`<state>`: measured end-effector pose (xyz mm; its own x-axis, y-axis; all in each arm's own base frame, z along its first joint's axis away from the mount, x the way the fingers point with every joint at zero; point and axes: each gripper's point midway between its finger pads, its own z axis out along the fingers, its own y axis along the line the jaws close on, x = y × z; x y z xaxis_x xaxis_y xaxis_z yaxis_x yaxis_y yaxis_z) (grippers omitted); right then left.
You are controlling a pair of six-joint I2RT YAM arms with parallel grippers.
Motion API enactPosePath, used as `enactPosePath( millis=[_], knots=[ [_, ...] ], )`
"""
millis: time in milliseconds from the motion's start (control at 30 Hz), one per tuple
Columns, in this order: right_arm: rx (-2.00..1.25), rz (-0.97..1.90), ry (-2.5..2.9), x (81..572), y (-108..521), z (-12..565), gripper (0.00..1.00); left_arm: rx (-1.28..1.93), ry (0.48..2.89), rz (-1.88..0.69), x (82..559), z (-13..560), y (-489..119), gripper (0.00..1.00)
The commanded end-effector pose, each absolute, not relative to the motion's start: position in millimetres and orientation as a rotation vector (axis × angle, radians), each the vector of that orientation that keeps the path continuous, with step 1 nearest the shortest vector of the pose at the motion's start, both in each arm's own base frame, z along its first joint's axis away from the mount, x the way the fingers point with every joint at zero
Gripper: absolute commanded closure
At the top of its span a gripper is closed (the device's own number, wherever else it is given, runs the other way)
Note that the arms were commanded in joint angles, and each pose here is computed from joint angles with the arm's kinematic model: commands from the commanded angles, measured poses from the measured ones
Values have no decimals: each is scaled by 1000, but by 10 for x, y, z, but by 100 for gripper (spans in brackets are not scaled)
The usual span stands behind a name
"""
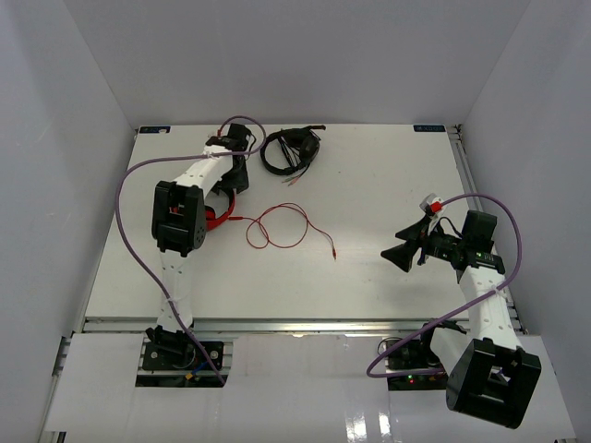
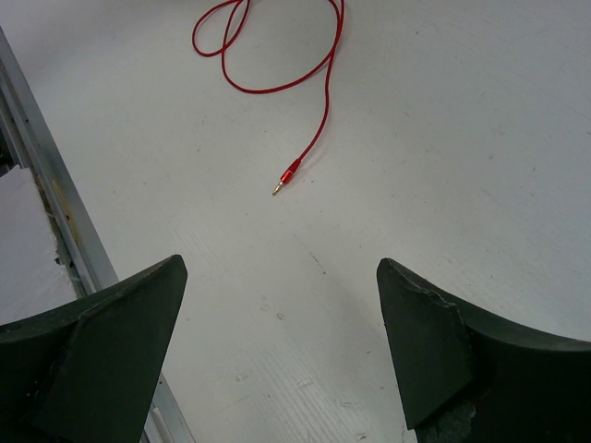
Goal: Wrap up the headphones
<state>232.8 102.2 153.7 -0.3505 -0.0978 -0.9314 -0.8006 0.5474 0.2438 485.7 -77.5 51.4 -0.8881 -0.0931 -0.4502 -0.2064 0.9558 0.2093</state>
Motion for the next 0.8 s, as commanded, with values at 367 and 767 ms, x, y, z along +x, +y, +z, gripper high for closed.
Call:
enactPosePath(
  millis=[367, 767],
  knots=[
    [-796, 856, 1727, 2380, 1034, 1741, 10, -479, 2710, 190, 4921, 354, -855, 53],
    [-799, 847, 1730, 2372, 1027, 1726, 10, -324, 2531, -237, 5008, 1432, -1405, 100]
  ],
)
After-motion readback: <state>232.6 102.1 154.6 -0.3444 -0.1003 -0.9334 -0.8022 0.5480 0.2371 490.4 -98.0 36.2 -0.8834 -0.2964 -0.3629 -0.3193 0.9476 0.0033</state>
